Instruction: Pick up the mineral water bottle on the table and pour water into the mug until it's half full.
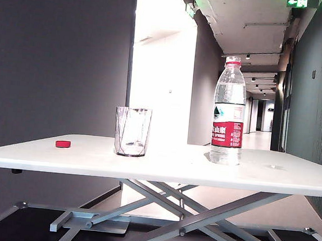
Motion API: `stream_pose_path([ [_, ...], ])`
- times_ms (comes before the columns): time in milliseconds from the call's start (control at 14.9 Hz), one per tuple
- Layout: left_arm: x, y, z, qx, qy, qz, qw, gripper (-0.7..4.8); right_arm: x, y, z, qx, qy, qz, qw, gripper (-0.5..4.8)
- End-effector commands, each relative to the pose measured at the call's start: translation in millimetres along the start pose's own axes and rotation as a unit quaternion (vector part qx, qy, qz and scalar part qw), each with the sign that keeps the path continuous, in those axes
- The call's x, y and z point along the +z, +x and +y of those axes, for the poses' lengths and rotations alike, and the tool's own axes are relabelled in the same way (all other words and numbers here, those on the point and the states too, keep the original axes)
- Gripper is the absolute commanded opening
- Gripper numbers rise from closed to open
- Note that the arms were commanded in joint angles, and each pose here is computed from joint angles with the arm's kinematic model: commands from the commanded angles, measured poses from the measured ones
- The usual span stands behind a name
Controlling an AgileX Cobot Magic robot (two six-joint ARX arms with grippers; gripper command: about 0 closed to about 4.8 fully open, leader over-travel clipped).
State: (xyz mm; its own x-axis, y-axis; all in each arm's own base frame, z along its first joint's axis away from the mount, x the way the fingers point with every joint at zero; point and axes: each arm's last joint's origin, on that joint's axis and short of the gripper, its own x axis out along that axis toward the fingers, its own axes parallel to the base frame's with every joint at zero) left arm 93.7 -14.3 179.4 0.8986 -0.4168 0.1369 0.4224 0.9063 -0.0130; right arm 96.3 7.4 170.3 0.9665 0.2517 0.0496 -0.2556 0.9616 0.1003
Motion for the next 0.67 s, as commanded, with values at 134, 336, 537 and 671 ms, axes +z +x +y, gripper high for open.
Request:
stream_pose_path([
  [134,0.7,-1.7,-10.0,-0.172,-0.015,0.012,0.985,-0.05,-1.0,-0.6,5.7,0.098,0.005,0.01,0.995,-0.05],
  [336,0.7,-1.9,-10.5,-0.182,-0.014,0.012,0.983,-0.05,-0.2,-0.5,5.5,0.095,0.001,0.006,0.995,-0.02],
  [537,0.6,-1.9,-10.5,-0.181,-0.013,0.012,0.983,-0.05,-0.1,-0.5,5.7,0.097,-0.028,0.003,0.995,1.51],
  [671,-0.8,-1.5,-9.1,-0.158,-0.017,0.017,0.987,-0.05,2.4,-0.6,5.9,0.096,-0.061,-0.013,0.993,3.45],
])
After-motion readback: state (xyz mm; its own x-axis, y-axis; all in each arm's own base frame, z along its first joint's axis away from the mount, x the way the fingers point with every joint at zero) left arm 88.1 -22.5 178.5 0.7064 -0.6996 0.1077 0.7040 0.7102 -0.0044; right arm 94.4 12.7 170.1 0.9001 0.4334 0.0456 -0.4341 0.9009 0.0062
